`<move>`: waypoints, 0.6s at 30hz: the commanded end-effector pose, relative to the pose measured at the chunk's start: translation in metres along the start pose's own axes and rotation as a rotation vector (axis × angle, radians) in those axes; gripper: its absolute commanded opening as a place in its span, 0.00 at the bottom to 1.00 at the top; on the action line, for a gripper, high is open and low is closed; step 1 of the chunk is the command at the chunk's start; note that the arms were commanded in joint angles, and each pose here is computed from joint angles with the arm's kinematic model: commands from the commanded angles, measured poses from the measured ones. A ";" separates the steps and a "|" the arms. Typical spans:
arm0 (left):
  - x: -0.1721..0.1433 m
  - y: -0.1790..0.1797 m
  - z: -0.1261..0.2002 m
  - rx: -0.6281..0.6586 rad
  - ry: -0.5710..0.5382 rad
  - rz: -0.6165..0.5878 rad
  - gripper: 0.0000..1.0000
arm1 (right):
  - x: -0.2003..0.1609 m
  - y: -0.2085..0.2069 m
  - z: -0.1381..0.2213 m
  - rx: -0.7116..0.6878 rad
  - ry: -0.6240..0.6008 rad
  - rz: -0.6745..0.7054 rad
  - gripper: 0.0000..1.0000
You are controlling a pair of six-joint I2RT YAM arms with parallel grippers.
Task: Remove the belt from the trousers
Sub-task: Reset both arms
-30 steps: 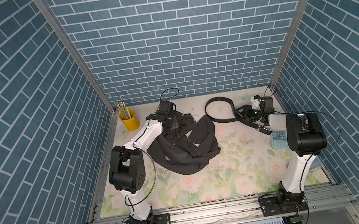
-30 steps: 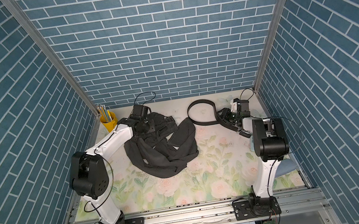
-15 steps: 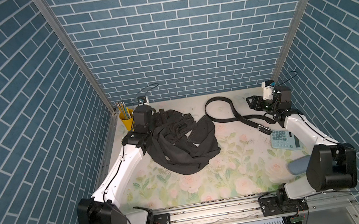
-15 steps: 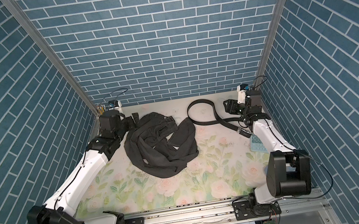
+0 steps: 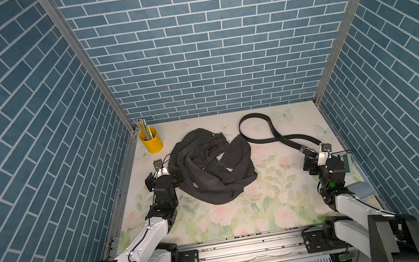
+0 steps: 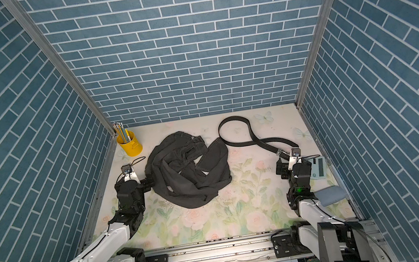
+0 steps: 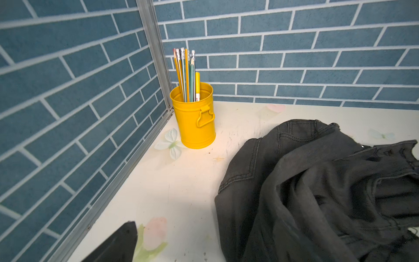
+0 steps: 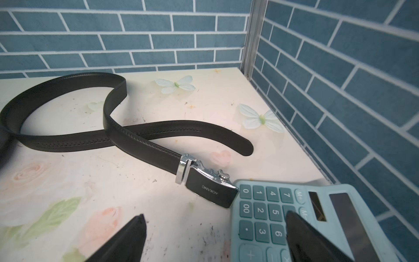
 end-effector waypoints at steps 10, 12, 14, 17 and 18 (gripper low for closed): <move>-0.007 -0.002 -0.019 -0.080 -0.244 -0.007 1.00 | 0.014 0.023 -0.032 0.264 -0.253 0.028 0.99; -0.017 -0.002 -0.025 -0.102 -0.235 -0.006 1.00 | 0.011 0.026 -0.039 0.270 -0.202 0.046 0.99; -0.019 -0.003 -0.029 -0.110 -0.226 -0.007 1.00 | 0.012 0.029 -0.039 0.281 -0.222 0.047 0.99; -0.018 -0.001 -0.034 -0.181 -0.219 -0.004 1.00 | 0.011 0.028 -0.039 0.239 -0.209 0.046 0.99; -0.018 0.000 -0.034 -0.181 -0.211 -0.001 1.00 | 0.012 0.028 -0.038 0.239 -0.216 0.046 1.00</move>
Point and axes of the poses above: each gripper's point midway between its finger pads, its own z axis back along the fingers, its own y axis along the line the jaws close on, x = y × z, the point moved 10 cm from there along z, back along the fingers, and after that the axes turned 2 degrees about -z, right-handed, at the moved point
